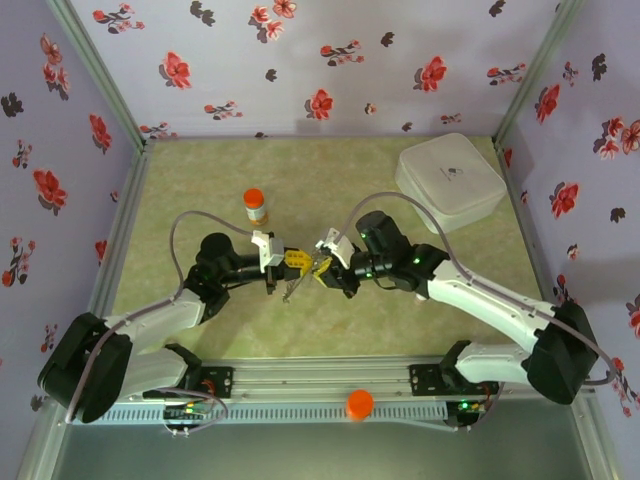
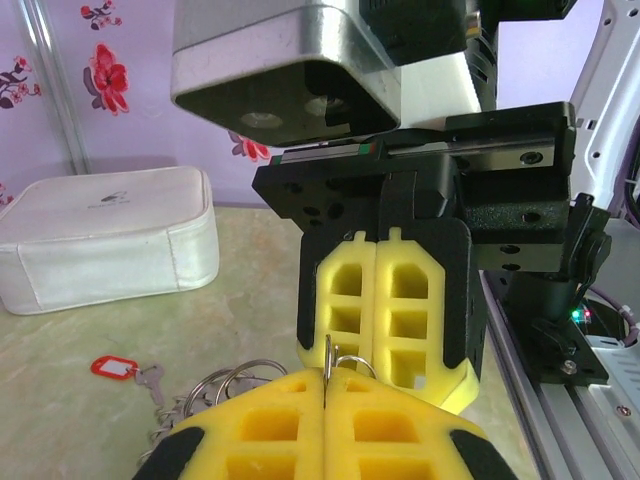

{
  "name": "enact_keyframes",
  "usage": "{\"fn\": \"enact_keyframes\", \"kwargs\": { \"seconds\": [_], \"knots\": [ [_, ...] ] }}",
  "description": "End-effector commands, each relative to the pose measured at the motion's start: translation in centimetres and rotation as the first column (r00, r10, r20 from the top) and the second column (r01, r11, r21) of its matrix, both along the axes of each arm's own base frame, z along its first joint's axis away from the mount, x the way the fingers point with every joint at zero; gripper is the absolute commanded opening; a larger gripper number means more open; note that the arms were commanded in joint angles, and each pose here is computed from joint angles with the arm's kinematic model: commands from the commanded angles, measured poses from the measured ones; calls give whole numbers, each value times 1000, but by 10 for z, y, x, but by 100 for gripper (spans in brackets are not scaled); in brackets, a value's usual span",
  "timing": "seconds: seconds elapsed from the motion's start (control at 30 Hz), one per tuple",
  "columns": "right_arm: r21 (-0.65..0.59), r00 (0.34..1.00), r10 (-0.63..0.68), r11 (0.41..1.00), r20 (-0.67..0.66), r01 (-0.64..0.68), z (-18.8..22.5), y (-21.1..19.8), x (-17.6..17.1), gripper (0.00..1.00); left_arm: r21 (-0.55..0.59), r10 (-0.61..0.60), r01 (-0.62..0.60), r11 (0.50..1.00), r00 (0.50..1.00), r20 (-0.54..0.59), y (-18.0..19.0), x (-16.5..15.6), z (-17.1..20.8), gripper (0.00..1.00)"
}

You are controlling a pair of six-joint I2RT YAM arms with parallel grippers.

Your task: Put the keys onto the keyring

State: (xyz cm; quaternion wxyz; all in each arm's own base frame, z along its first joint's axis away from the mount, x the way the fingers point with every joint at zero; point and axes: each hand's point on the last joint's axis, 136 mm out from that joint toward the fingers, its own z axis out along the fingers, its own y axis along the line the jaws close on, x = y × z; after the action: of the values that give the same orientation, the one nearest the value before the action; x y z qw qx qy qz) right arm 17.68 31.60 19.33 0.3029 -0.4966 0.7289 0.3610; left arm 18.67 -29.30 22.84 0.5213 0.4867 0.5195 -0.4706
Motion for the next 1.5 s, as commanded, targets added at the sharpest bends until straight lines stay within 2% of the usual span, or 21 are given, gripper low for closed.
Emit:
{"fn": "enact_keyframes", "kwargs": {
  "seconds": [0.0,0.17,0.33,0.5,0.83,1.47],
  "knots": [
    [-93,997,-36,995,-64,30,-21,-10,1,10,-91,-62,74,993,990,128,-1,-17,38,0],
    [-91,998,-60,994,12,61,-8,-24,3,29,-82,-63,73,994,990,126,-1,-16,34,0],
    [-3,973,-101,995,208,104,18,-37,11,33,-72,-67,76,995,991,116,-3,-16,30,0],
    [155,939,-77,988,336,26,45,-29,6,36,-63,-73,79,995,992,101,-5,-15,24,0],
    [282,961,-43,959,273,-37,59,-7,2,35,-48,-86,90,995,993,85,-8,-16,17,0],
    [154,964,-76,987,253,37,30,-34,-4,35,-46,-85,90,995,991,99,-8,-17,17,0]
  ]
}}
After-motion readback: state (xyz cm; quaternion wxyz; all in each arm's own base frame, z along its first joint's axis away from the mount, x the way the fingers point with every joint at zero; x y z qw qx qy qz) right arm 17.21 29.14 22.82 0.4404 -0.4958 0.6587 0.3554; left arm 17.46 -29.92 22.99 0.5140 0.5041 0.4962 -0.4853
